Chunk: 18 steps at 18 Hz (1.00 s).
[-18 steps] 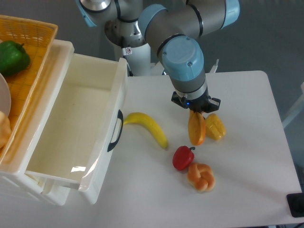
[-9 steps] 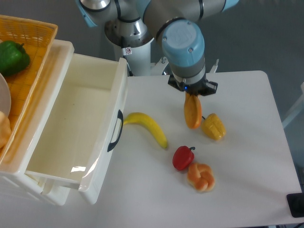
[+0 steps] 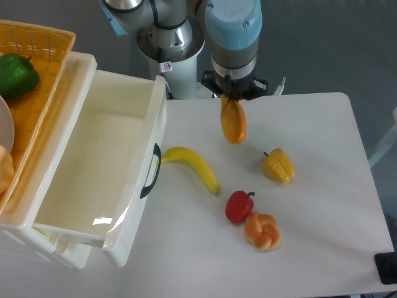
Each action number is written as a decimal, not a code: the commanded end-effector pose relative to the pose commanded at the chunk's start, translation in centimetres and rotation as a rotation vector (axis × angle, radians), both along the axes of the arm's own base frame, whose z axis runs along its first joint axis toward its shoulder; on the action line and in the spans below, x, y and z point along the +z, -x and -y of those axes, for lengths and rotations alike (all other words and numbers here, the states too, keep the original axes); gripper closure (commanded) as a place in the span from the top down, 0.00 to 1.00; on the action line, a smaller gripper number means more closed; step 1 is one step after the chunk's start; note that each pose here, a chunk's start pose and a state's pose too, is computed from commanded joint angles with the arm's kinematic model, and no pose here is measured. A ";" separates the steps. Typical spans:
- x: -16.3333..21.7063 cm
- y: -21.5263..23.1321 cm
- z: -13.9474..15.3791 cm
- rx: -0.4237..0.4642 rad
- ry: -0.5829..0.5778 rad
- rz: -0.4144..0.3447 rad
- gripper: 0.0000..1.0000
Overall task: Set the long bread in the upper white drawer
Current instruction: 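Lift the long orange bread and carry it toward the open white drawer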
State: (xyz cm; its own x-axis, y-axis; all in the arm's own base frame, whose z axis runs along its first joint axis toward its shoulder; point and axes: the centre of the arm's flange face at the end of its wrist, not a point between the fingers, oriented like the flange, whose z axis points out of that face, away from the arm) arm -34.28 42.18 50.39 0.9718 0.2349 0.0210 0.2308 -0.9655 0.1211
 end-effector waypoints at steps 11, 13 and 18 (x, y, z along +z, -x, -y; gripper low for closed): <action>5.2 -5.1 -2.0 0.080 -0.184 0.021 0.00; 5.8 -5.7 -1.9 0.088 -0.204 0.024 0.00; 7.5 -7.3 -1.1 0.116 -0.259 0.034 0.00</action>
